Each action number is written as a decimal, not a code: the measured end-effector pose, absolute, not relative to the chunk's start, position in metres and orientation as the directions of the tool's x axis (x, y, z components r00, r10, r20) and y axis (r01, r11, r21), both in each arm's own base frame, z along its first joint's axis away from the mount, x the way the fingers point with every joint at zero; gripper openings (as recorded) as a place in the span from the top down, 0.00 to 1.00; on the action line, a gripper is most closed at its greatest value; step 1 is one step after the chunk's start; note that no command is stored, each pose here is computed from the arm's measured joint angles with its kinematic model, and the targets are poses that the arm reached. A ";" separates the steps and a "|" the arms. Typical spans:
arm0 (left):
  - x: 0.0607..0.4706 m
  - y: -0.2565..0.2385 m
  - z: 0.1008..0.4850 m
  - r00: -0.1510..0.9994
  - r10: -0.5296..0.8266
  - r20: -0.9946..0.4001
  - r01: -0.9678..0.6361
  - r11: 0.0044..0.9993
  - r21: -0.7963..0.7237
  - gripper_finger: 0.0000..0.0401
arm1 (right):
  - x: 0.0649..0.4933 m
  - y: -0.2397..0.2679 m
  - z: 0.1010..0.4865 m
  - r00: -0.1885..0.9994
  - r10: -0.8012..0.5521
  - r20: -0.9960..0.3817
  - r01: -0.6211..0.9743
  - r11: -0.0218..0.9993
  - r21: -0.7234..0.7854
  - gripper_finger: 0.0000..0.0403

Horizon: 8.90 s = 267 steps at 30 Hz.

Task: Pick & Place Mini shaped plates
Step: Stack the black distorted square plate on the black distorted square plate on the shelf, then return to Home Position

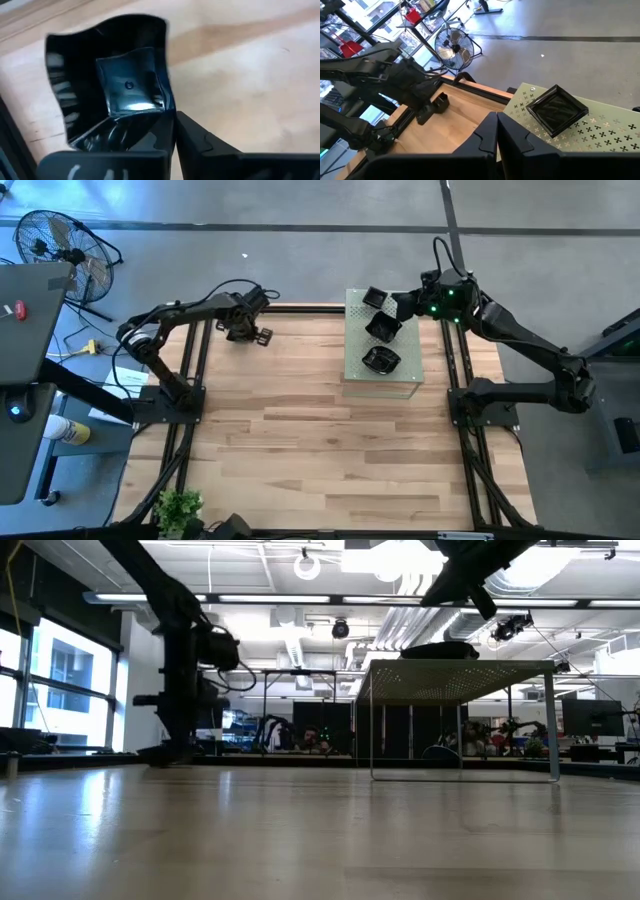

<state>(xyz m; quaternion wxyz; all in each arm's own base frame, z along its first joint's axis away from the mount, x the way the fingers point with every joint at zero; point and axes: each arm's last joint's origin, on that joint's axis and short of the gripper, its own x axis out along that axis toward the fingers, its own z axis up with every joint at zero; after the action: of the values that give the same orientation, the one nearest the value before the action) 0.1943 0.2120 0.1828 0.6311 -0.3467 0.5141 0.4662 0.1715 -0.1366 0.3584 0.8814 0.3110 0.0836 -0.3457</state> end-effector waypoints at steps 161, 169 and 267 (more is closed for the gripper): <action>0.212 0.071 0.331 0.925 0.367 -0.097 -0.379 0.902 -0.206 1.00 | 0.187 -0.146 0.355 0.894 -0.238 -0.379 0.305 0.944 0.128 1.00; 0.193 0.077 0.322 0.880 0.454 -0.142 -0.475 0.859 -0.193 1.00 | 0.137 -0.100 0.341 0.945 -0.297 -0.135 0.311 0.945 0.101 0.98; 0.095 0.035 0.164 0.939 0.341 -0.042 -0.343 0.925 -0.162 1.00 | 0.068 -0.053 0.201 0.787 -0.616 0.007 0.614 0.785 0.088 0.97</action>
<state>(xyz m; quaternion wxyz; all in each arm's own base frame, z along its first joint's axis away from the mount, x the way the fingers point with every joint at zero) 0.0945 0.0352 0.1635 0.9811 -0.0837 0.0064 0.1741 0.0684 -0.0529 0.2011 0.9445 0.0404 -0.0177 -0.3255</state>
